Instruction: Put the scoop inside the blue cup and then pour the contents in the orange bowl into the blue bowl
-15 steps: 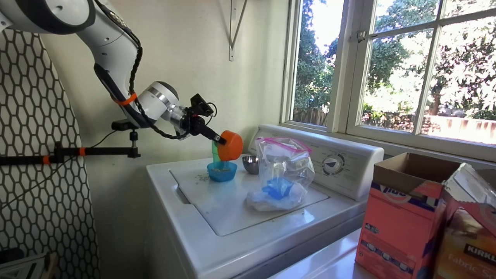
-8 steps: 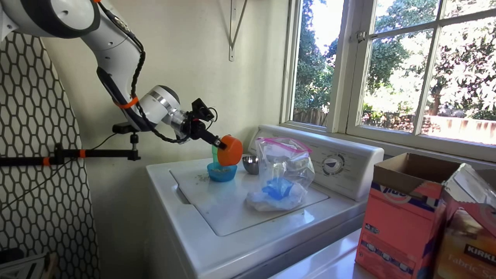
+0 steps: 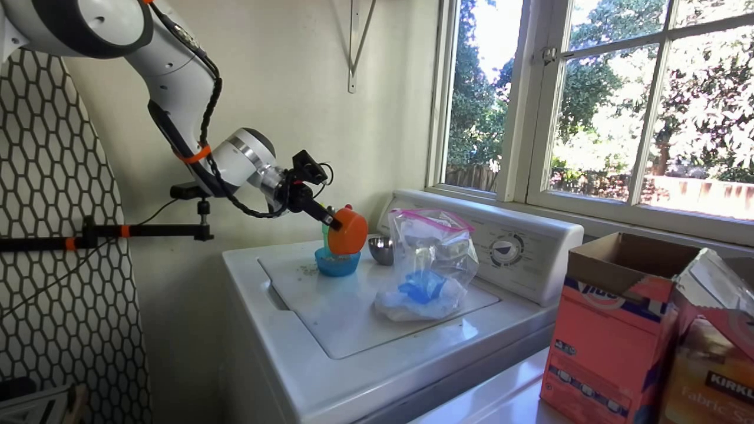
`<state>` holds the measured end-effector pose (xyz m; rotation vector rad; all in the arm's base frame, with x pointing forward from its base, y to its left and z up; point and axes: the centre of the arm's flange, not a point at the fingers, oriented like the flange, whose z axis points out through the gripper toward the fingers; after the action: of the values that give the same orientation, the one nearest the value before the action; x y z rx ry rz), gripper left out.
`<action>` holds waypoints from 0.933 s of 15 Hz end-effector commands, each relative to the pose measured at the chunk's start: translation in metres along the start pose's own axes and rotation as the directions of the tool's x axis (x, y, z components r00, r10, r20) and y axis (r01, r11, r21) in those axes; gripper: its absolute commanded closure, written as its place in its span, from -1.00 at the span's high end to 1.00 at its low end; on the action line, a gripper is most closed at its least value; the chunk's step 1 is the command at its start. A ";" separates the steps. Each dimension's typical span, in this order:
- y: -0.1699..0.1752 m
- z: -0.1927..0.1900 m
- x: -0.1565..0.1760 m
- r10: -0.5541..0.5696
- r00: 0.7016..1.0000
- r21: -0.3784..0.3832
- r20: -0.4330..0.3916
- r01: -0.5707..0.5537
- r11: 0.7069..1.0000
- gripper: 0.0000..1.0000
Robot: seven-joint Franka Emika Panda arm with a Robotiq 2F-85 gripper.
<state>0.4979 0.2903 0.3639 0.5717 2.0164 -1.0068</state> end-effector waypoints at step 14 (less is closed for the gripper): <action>0.012 0.001 -0.021 0.078 0.994 0.157 -0.079 -0.065 0.985 -0.93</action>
<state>0.5190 0.2960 0.3754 0.7769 1.9880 -1.1188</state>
